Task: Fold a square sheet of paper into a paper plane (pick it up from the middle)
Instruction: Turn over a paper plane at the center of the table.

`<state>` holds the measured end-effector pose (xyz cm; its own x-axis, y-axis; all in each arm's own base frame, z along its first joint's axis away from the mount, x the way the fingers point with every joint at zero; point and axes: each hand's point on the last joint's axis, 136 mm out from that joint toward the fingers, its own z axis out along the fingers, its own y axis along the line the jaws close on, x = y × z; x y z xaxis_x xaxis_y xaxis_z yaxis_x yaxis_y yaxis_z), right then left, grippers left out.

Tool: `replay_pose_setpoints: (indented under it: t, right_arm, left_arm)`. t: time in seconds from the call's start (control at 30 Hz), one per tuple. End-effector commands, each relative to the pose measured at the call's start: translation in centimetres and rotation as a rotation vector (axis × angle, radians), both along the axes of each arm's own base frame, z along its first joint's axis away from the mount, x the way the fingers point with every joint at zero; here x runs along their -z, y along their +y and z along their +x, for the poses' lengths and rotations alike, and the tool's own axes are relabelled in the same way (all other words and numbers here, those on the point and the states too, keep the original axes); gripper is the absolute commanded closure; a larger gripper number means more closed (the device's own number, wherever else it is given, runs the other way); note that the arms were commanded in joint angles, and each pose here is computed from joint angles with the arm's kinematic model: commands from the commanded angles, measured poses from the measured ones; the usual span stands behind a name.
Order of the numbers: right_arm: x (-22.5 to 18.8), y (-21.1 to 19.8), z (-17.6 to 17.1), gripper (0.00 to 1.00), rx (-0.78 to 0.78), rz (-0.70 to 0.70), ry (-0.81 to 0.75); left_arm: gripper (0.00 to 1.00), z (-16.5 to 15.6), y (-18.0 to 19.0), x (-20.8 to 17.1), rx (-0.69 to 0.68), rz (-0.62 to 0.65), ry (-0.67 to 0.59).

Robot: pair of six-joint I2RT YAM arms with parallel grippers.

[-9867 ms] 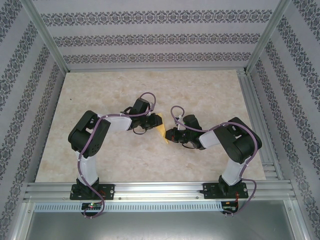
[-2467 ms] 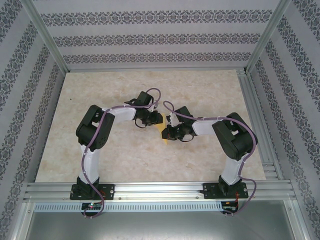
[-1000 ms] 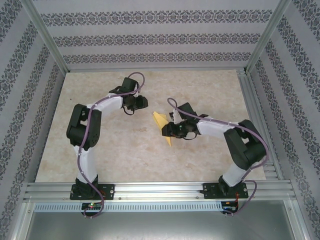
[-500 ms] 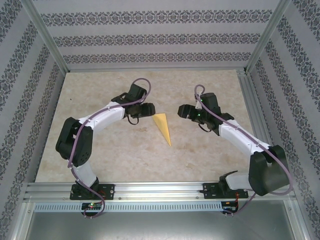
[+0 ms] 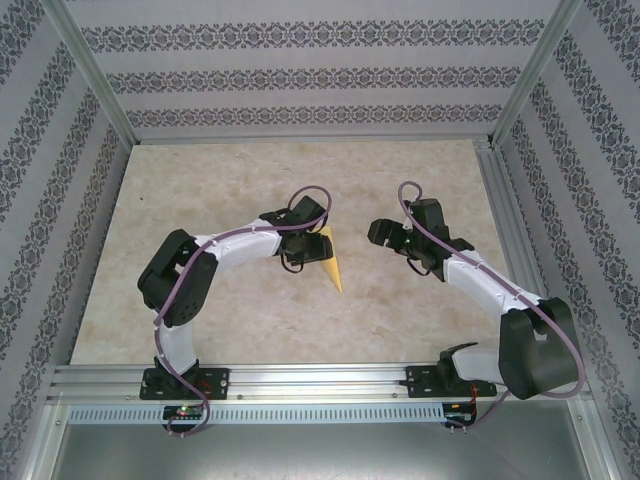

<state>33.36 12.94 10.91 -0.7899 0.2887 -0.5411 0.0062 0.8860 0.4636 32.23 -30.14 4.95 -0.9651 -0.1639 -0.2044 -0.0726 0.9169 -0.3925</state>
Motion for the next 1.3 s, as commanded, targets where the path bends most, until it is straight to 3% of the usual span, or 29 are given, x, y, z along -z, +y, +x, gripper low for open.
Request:
replay_pose_setpoints:
  t: [0.0,0.3,0.43,0.63,0.83,1.03,1.27]
  right_arm:
    - [-0.9,-0.1,0.5,0.16,0.022,0.015,-0.038]
    - [-0.9,0.1,0.6,0.17,0.022,0.031,-0.029]
    - [-1.4,0.2,0.6,0.17,0.023,0.045,-0.041]
    - [-3.0,0.3,0.4,0.17,0.015,0.078,-0.079]
    - [-3.7,0.7,0.2,0.18,-0.006,0.109,-0.088]
    - [-3.7,1.1,-0.1,0.19,-0.024,0.128,-0.079]
    - [-2.3,2.1,-0.7,0.25,-0.059,0.125,-0.029]
  left_arm:
    - [0.5,1.2,-1.0,-1.0,-0.047,-0.034,-0.035]
    - [0.85,1.6,-1.2,-1.7,-0.085,-0.069,-0.058]
    - [1.0,2.1,-2.3,-3.5,-0.039,-0.122,-0.104]
    - [1.0,2.4,-4.9,-8.2,0.103,-0.262,-0.209]
    - [1.0,2.4,-6.3,-10.1,0.186,-0.332,-0.257]
    - [1.0,2.7,-6.8,-9.3,0.192,-0.373,-0.244]
    - [1.0,3.4,-6.3,-5.1,0.166,-0.364,-0.19]
